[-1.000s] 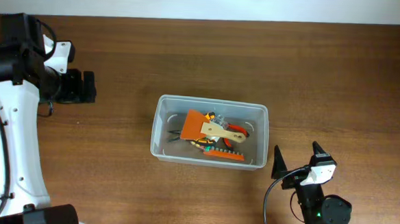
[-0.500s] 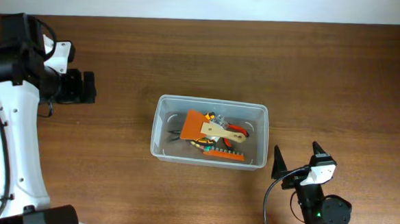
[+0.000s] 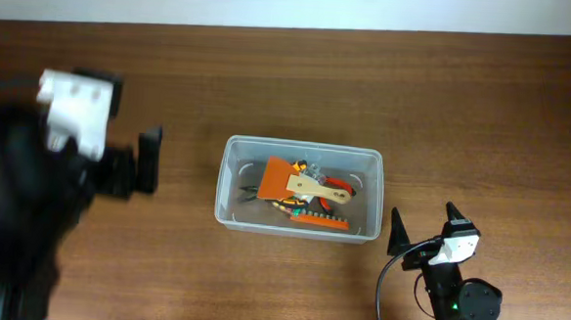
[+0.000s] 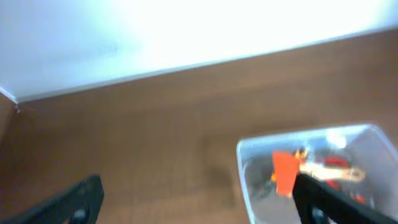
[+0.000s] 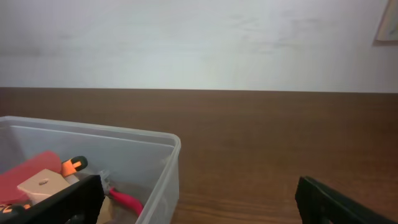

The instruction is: Pack container

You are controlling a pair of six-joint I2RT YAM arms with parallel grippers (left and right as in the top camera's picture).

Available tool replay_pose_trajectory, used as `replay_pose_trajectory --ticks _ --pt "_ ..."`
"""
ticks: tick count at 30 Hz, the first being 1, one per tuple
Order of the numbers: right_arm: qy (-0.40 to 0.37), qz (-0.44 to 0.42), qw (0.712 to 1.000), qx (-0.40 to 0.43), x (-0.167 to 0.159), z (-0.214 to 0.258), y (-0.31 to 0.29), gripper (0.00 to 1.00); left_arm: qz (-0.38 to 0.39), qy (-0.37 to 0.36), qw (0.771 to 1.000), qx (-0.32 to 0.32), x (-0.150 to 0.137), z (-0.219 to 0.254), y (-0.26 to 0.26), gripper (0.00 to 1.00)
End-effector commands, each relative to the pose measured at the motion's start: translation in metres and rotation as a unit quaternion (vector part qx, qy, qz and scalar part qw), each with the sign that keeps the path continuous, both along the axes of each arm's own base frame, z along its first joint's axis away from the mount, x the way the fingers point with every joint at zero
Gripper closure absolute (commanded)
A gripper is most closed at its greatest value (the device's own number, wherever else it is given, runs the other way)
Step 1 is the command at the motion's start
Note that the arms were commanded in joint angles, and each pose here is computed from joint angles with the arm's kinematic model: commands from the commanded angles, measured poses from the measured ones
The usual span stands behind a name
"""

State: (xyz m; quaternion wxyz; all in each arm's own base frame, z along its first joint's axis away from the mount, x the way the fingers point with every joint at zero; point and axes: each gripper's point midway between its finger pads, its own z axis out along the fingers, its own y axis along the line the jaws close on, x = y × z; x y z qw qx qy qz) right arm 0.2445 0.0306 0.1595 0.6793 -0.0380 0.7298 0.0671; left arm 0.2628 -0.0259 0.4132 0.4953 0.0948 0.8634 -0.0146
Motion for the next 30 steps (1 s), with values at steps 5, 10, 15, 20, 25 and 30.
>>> replay_pose_trajectory --ticks 5,10,15,20,25,30 --pt "0.000 -0.013 1.000 -0.004 0.000 -0.002 -0.005 0.01 -0.007 -0.099 0.995 -0.010 -0.050 -0.011 -0.002 0.01" --pt "0.000 -0.013 1.000 -0.004 0.000 -0.002 -0.005 0.01 -0.003 -0.151 0.988 -0.026 -0.041 -0.034 -0.002 0.01" --pt "0.000 -0.013 1.000 -0.004 0.000 -0.002 -0.005 0.01 0.010 -0.161 0.985 -0.063 -0.006 -0.069 -0.005 0.01" --pt "0.000 -0.013 1.000 -0.004 0.000 -0.002 -0.005 0.01 0.010 -0.221 0.972 -0.074 0.006 -0.087 -0.005 0.01" --pt "0.000 -0.013 1.000 -0.004 0.000 -0.002 -0.005 0.01 0.006 -0.271 0.959 -0.077 -0.005 -0.108 -0.005 0.01" --pt "0.000 -0.013 1.000 -0.004 0.000 -0.002 -0.005 0.01 0.031 -0.303 0.950 -0.073 -0.021 -0.123 0.006 0.01"
